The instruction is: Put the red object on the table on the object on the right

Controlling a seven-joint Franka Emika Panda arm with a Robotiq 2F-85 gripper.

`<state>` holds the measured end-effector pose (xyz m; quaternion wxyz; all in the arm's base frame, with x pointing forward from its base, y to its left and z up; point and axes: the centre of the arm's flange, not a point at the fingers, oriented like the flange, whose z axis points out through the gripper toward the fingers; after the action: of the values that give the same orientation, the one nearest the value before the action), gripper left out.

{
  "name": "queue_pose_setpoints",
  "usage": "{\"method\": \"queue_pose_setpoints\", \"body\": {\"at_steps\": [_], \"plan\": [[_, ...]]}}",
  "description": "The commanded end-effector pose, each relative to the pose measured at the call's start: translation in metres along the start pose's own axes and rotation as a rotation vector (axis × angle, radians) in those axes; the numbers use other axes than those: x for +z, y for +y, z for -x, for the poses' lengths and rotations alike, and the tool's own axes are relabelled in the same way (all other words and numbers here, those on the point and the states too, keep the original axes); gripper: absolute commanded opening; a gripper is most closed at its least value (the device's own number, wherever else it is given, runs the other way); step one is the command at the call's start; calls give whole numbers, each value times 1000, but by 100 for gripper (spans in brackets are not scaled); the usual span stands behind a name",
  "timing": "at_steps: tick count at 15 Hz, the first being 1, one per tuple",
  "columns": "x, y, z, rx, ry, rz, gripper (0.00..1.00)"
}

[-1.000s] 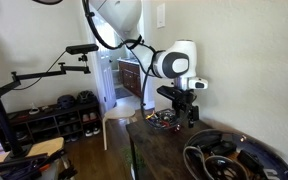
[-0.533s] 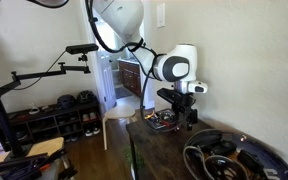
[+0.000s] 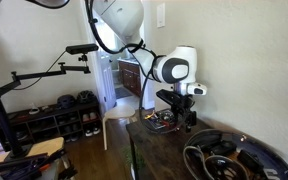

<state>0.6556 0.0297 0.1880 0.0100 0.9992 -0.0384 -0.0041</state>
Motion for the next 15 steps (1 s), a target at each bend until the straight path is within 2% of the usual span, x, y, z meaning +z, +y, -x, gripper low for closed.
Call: {"method": "queue_pose_setpoints", "body": {"at_steps": [1,10,12,15], "plan": [[1,4,12,14,-18,-6,100],[2,18,21,23,-28,17,100],[1,17,21,21,-25,14,72],[-3,15,21,21,-19,6,53]]}}
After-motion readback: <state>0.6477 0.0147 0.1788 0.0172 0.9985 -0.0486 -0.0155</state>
